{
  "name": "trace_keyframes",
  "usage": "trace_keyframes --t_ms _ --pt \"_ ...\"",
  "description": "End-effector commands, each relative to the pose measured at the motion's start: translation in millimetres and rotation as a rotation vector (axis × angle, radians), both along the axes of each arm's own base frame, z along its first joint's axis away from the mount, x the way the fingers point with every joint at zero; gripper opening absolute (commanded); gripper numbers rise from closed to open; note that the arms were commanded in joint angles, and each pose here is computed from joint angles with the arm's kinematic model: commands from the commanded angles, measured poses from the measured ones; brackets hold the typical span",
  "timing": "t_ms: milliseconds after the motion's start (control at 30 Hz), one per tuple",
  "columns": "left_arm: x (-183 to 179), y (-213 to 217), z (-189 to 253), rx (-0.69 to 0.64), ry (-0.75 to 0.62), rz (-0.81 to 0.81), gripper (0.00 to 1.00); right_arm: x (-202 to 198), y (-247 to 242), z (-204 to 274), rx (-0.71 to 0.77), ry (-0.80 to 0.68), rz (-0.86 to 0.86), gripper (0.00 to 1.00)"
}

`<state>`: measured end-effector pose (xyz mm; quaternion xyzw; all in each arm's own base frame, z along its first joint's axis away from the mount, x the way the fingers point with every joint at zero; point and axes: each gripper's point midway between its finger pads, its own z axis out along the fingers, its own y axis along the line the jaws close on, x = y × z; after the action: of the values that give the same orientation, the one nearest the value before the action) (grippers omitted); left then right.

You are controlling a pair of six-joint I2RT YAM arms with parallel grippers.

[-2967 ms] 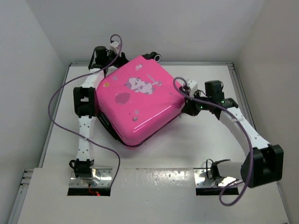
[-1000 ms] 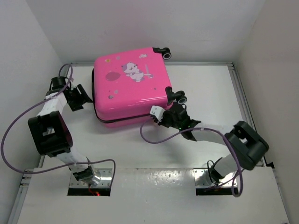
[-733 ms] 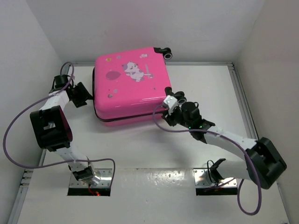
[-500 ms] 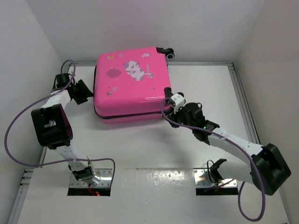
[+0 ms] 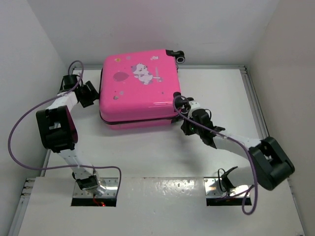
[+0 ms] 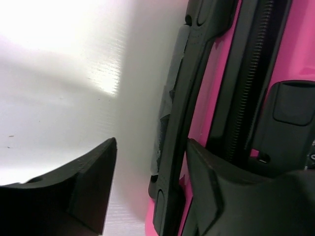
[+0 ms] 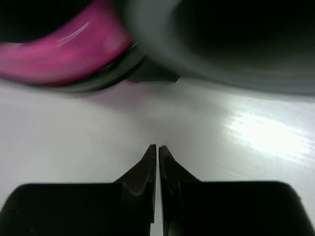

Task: Pack the luggage

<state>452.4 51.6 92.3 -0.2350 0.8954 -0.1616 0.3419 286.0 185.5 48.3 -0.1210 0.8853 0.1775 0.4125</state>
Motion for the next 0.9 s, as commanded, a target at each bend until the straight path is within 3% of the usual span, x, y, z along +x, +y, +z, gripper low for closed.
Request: trace_keyframes --t_ms 0,133,300,567,767,867 --pt "12 -41 6 -0.070 -0.033 -0.083 0.65 54 14 39 0.166 -0.093 -0.133 0.05" --pt "-7 -60 -9 -0.095 0.015 -0.110 0.74 77 37 58 0.344 -0.062 -0.156 0.07" --pt "-29 -72 -22 -0.110 0.061 -0.120 0.74 118 48 96 0.433 -0.127 -0.183 0.08" --pt "-32 -73 -19 -0.068 0.054 -0.107 0.76 144 33 110 0.393 -0.196 -0.159 0.08" --pt "-5 -45 -1 0.018 0.012 0.003 0.77 151 2 91 0.316 -0.208 -0.193 0.24" --pt "5 -40 10 0.040 -0.023 0.019 0.77 150 -4 93 0.291 -0.230 -0.158 0.28"
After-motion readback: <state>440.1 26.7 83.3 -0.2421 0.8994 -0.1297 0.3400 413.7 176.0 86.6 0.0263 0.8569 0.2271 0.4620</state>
